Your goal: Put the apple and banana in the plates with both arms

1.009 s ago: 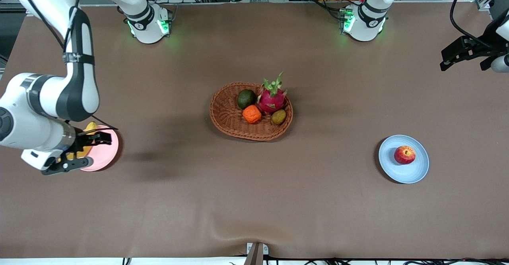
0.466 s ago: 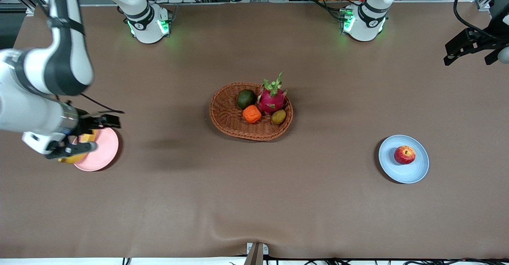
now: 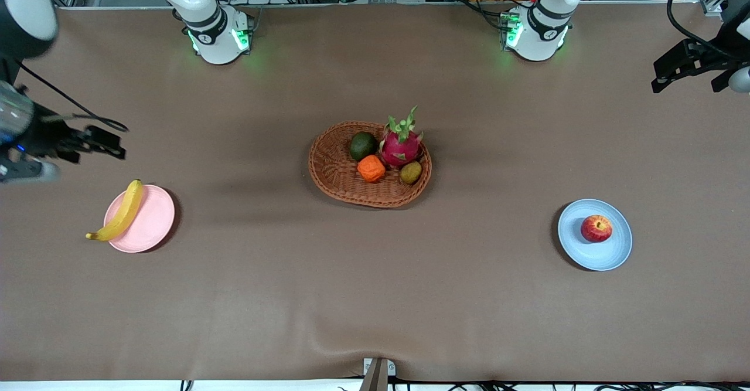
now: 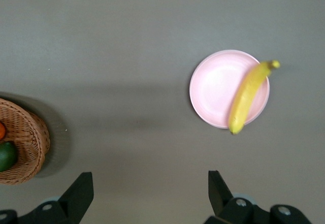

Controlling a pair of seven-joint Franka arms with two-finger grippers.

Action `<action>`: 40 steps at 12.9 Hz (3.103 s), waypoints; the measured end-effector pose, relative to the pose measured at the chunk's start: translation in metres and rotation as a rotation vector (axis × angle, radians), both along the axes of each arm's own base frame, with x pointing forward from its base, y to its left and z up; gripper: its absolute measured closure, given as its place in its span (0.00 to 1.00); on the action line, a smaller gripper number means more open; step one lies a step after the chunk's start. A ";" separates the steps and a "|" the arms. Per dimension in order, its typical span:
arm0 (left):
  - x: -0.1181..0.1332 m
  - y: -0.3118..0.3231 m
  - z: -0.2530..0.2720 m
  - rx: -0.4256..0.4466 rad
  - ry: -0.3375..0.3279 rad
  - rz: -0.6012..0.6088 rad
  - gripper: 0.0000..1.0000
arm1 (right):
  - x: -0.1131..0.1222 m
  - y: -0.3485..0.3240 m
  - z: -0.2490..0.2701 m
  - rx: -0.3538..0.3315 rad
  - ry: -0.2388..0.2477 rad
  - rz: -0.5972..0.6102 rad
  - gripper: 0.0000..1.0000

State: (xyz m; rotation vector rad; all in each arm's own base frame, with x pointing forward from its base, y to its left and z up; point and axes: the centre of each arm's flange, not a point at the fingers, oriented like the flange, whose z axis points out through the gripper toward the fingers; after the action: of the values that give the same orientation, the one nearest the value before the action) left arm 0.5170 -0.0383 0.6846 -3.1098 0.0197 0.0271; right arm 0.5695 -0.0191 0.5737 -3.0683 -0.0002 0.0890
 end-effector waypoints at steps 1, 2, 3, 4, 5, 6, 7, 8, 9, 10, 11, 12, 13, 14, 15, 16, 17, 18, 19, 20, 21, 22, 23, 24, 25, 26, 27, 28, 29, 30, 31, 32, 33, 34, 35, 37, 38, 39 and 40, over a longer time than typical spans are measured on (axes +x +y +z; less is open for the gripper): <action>0.000 0.000 0.000 0.000 0.001 0.000 0.00 | -0.009 -0.005 0.009 0.000 0.007 -0.034 0.00; 0.000 0.000 0.000 0.000 0.001 0.000 0.00 | -0.018 -0.007 0.017 -0.002 0.012 -0.072 0.00; 0.000 0.000 0.000 0.000 0.001 0.000 0.00 | -0.023 -0.007 0.024 -0.013 0.009 -0.100 0.00; 0.000 0.000 0.000 0.000 0.001 -0.001 0.00 | -0.027 -0.007 0.031 -0.036 0.001 -0.116 0.00; 0.000 -0.001 0.000 -0.001 0.002 -0.001 0.00 | -0.029 -0.007 0.036 -0.055 -0.008 -0.124 0.00; 0.000 -0.001 -0.001 -0.001 0.004 -0.002 0.00 | -0.031 -0.007 0.039 -0.061 -0.011 -0.130 0.00; -0.001 -0.001 -0.001 0.000 0.007 -0.002 0.00 | -0.033 -0.007 0.040 -0.064 -0.004 -0.146 0.00; -0.001 -0.002 -0.001 0.000 0.008 -0.003 0.00 | -0.034 -0.007 0.040 -0.066 0.003 -0.166 0.00; -0.001 -0.003 -0.001 0.000 0.009 -0.005 0.00 | -0.034 -0.006 0.040 -0.067 0.005 -0.183 0.00; -0.001 -0.004 -0.001 -0.001 0.009 -0.007 0.00 | -0.034 -0.006 0.041 -0.067 0.003 -0.192 0.00; -0.001 -0.007 -0.001 -0.001 0.009 -0.013 0.00 | -0.034 -0.005 0.043 -0.068 -0.001 -0.193 0.00; -0.002 -0.010 -0.001 0.000 0.011 -0.019 0.00 | -0.034 -0.004 0.044 -0.068 -0.003 -0.192 0.00; -0.002 -0.013 -0.002 0.000 0.014 -0.024 0.00 | -0.033 -0.003 0.045 -0.069 -0.005 -0.189 0.00; -0.003 -0.014 -0.002 0.000 0.015 -0.027 0.00 | -0.033 -0.002 0.046 -0.071 -0.007 -0.180 0.00; -0.003 -0.015 -0.002 0.000 0.015 -0.027 0.00 | -0.033 -0.002 0.047 -0.073 -0.010 -0.162 0.00; -0.003 -0.014 -0.002 0.000 0.015 -0.027 0.00 | -0.033 -0.002 0.048 -0.075 -0.013 -0.147 0.00; -0.003 -0.014 -0.002 0.000 0.015 -0.026 0.00 | -0.033 -0.002 0.049 -0.078 -0.016 -0.140 0.00; -0.003 -0.013 -0.002 0.000 0.015 -0.025 0.00 | -0.033 -0.002 0.049 -0.079 -0.017 -0.136 0.00; -0.002 -0.012 -0.002 0.000 0.015 -0.022 0.00 | -0.033 -0.002 0.050 -0.080 -0.018 -0.133 0.00; -0.002 -0.011 -0.002 0.000 0.015 -0.020 0.00 | -0.033 -0.002 0.050 -0.080 -0.018 -0.131 0.00; -0.002 -0.010 -0.002 0.000 0.015 -0.019 0.00 | -0.033 -0.002 0.050 -0.080 -0.019 -0.130 0.00; -0.002 -0.010 -0.002 0.000 0.015 -0.019 0.00 | -0.033 -0.002 0.050 -0.080 -0.019 -0.130 0.00; -0.002 -0.010 -0.002 0.000 0.015 -0.018 0.00 | -0.033 -0.002 0.050 -0.080 -0.019 -0.129 0.00; -0.002 -0.010 -0.002 0.000 0.015 -0.018 0.00 | -0.033 -0.002 0.050 -0.080 -0.018 -0.129 0.00; -0.002 -0.010 -0.002 0.000 0.015 -0.018 0.00 | -0.033 -0.003 0.050 -0.081 -0.019 -0.130 0.00; -0.002 -0.010 -0.002 0.000 0.015 -0.019 0.00 | -0.033 -0.003 0.051 -0.081 -0.019 -0.132 0.00; -0.002 -0.011 -0.002 0.000 0.013 -0.020 0.00 | -0.033 -0.005 0.051 -0.081 -0.020 -0.135 0.00; -0.002 -0.012 -0.002 0.000 0.012 -0.022 0.00 | -0.033 -0.006 0.052 -0.081 -0.021 -0.137 0.00; -0.002 -0.012 -0.002 0.000 0.012 -0.022 0.00 | -0.033 -0.006 0.052 -0.081 -0.022 -0.137 0.00; -0.002 -0.012 -0.002 0.000 0.012 -0.022 0.00 | -0.033 -0.006 0.052 -0.081 -0.022 -0.137 0.00; -0.002 -0.012 -0.002 0.000 0.012 -0.021 0.00 | -0.033 -0.006 0.052 -0.081 -0.022 -0.137 0.00; -0.002 -0.012 -0.002 0.000 0.012 -0.021 0.00 | -0.033 -0.006 0.052 -0.081 -0.021 -0.138 0.00; -0.002 -0.012 -0.002 0.000 0.013 -0.022 0.00 | -0.033 -0.006 0.052 -0.081 -0.021 -0.138 0.00; -0.002 -0.012 -0.003 0.000 0.014 -0.022 0.00 | -0.033 -0.006 0.052 -0.081 -0.020 -0.138 0.00; -0.002 -0.012 -0.003 0.000 0.015 -0.022 0.00 | -0.034 -0.006 0.052 -0.081 -0.019 -0.138 0.00; -0.002 -0.012 -0.003 0.000 0.015 -0.023 0.00 | -0.034 -0.006 0.052 -0.081 -0.019 -0.138 0.00; -0.001 -0.012 -0.003 0.000 0.011 -0.023 0.00 | -0.034 -0.007 0.052 -0.081 -0.018 -0.138 0.00; 0.000 -0.012 -0.003 -0.001 0.004 -0.023 0.00 | -0.034 -0.006 0.052 -0.081 -0.018 -0.138 0.00; 0.002 -0.012 -0.003 -0.002 -0.002 -0.023 0.00 | -0.034 -0.007 0.052 -0.081 -0.018 -0.138 0.00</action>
State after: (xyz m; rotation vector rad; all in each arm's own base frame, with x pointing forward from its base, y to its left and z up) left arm 0.5187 -0.0507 0.6813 -3.1108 0.0557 0.0235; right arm 0.5358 -0.0256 0.6254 -3.1388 0.2190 0.0543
